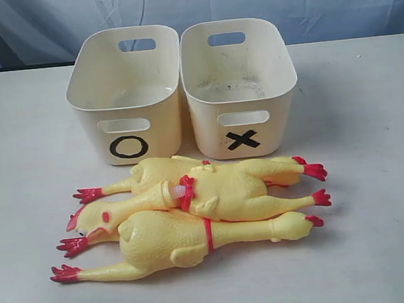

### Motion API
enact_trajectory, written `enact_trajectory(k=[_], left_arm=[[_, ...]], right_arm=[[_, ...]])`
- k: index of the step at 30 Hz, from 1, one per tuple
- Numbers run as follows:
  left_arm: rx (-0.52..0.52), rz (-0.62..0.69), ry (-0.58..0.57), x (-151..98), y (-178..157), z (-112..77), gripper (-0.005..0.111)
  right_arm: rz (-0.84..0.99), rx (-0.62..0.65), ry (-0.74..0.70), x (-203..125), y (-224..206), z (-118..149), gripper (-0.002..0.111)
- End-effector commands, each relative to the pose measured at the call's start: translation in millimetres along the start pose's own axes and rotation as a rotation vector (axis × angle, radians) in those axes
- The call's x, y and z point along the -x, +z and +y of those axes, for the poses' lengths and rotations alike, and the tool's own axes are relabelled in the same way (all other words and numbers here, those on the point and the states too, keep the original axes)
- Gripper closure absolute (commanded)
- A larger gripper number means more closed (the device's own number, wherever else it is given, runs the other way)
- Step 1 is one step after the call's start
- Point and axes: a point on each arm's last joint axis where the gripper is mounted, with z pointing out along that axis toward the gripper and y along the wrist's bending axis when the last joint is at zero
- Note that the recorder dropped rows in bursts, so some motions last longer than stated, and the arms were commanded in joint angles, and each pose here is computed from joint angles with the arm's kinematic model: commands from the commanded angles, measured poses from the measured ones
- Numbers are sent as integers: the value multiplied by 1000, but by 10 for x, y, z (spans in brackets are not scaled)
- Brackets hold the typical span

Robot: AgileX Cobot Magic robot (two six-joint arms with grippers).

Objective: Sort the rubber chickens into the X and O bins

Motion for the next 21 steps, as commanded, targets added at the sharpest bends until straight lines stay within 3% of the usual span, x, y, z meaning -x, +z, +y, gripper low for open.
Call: enact_trajectory(k=[1, 14, 17, 21], left_arm=[[-4, -21, -4, 22, -6, -2, 107], [-4, -21, -4, 22, -6, -2, 107], [-4, -21, -4, 22, -6, -2, 107], [-4, -21, -4, 22, -6, -2, 107]], right_arm=[[-11, 3, -5, 4, -4, 2, 109], [-14, 1, -14, 7, -4, -1, 109], [-21, -42, -158, 16, -5, -38, 109], [-31, -50, -185, 27, -5, -44, 109]])
